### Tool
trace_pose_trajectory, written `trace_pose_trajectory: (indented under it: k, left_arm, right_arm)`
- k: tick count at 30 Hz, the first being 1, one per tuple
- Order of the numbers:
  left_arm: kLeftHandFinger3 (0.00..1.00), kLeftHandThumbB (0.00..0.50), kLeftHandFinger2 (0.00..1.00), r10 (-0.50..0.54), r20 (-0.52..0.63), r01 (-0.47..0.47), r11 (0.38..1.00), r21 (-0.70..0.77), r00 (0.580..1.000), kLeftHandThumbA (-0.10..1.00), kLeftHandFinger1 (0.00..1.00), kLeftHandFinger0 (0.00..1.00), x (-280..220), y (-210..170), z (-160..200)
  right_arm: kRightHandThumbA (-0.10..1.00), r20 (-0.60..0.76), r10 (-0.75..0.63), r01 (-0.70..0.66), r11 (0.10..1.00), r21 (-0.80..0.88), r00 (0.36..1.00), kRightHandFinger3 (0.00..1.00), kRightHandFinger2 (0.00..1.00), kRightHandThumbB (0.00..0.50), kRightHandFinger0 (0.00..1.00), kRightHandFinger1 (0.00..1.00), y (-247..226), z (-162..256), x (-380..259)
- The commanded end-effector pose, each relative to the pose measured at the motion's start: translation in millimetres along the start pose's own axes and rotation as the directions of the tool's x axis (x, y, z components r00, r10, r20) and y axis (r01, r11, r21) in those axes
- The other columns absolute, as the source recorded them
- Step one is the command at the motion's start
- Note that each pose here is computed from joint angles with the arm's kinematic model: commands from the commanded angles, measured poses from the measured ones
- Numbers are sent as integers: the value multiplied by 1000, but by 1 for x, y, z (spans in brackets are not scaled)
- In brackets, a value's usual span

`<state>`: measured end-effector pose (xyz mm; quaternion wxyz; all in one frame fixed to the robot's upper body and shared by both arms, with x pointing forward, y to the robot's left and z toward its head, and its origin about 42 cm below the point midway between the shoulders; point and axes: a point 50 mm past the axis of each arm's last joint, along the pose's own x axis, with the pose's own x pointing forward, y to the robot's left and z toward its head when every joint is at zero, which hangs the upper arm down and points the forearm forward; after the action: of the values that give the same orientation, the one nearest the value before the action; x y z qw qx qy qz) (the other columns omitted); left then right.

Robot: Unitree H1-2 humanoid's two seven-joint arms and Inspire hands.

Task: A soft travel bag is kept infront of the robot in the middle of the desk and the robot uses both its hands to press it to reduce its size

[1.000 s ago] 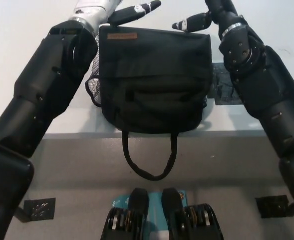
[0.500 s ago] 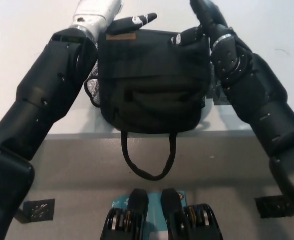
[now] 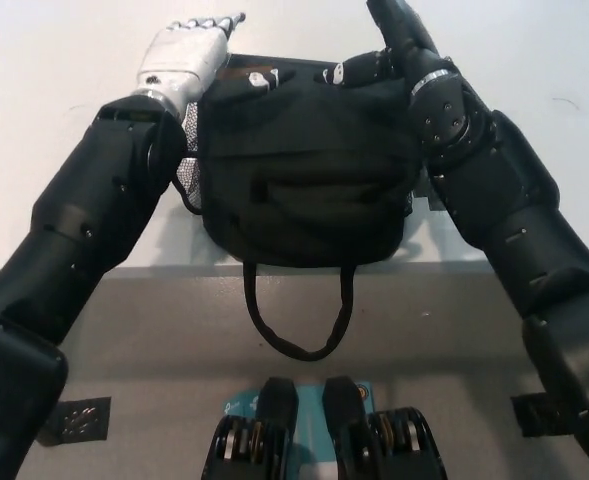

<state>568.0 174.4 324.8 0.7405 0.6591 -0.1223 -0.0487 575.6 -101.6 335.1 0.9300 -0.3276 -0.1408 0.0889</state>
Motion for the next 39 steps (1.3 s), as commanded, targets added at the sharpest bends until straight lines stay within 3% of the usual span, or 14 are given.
trace_pose_trajectory:
  k: [1, 3, 5, 10, 14, 17, 20, 23, 29, 30, 31, 35, 39]
  left_arm:
    - [1000, 91, 1000, 51, -11, -50, 998, 26, 999, 1000, 1000, 1000, 7, 18, 3]
    - [1000, 89, 1000, 39, -17, -39, 999, 31, 999, 1000, 1000, 1000, 7, 9, 3]
    - [1000, 93, 1000, 16, -21, -16, 1000, 25, 1000, 1000, 1000, 1000, 6, 3, 0]
    - [1000, 86, 1000, -36, -40, 39, 996, 81, 999, 1000, 1000, 1000, 10, -10, 3]
    - [1000, 85, 1000, -48, -45, 52, 995, 90, 998, 1000, 1000, 1000, 12, -15, 5]
    - [1000, 82, 1000, -55, -41, 59, 993, 103, 998, 1000, 1000, 1000, 14, -15, 10]
    - [1000, 74, 1000, -54, -37, 58, 993, 102, 998, 1000, 1000, 1000, 15, -17, 11]
    - [1000, 75, 1000, -64, -46, 69, 992, 106, 997, 1000, 1000, 1000, 16, -21, 9]
    - [1000, 73, 1000, -75, -48, 81, 987, 136, 996, 1000, 1000, 1000, 17, -24, 8]
    - [1000, 79, 1000, -89, -56, 97, 985, 145, 994, 1000, 1000, 1000, 16, -28, 7]
    - [1000, 81, 1000, -86, -54, 93, 984, 152, 995, 1000, 1000, 1000, 17, -25, 7]
    - [1000, 92, 1000, -105, -63, 113, 984, 135, 992, 1000, 1000, 1000, 15, -34, 8]
    - [1000, 99, 1000, -125, -59, 131, 983, 126, 990, 1000, 1000, 1000, 11, -49, 10]
  right_arm:
    - [1000, 89, -31, 25, 997, 67, 996, 1000, 1000, 309, 1000, 1000, -14, 41, 14]
    - [1000, 75, -28, 23, 997, 74, 997, 1000, 1000, 279, 1000, 1000, -9, 34, 11]
    - [1000, 54, -23, 18, 995, 100, 998, 1000, 1000, 313, 1000, 1000, -4, 24, 7]
    - [1000, 15, 9, -10, 999, 52, 1000, 1000, 1000, 216, 1000, 1000, 14, -13, -8]
    - [1000, -75, 45, -42, 998, 45, 996, 1000, 1000, 236, 1000, 1000, 31, -42, -20]
    - [1000, -124, 88, -99, 991, -85, 988, 1000, 1000, 243, 1000, 1000, 35, -65, -28]
    - [1000, -161, 118, -135, 986, -99, 980, 1000, 1000, 236, 1000, 1000, 38, -80, -35]
    - [1000, -220, 155, -203, 955, -217, 963, 1000, 1000, 262, 1000, 1000, 41, -98, -44]
    - [1000, -281, 244, -361, 776, -517, 928, 1000, 1000, 258, 1000, 1000, 43, -125, -59]
    - [1000, -299, 266, -399, 670, -626, 916, 1000, 1000, 272, 1000, 1000, 45, -132, -63]
    - [1000, -303, 270, -406, 621, -671, 914, 1000, 1000, 273, 1000, 1000, 44, -133, -63]
    - [1000, -330, 298, -439, 471, -765, 896, 1000, 1000, 307, 1000, 1000, 46, -140, -68]
    - [1000, -332, 311, -442, 419, -793, 890, 1000, 1000, 315, 1000, 1000, 50, -139, -69]
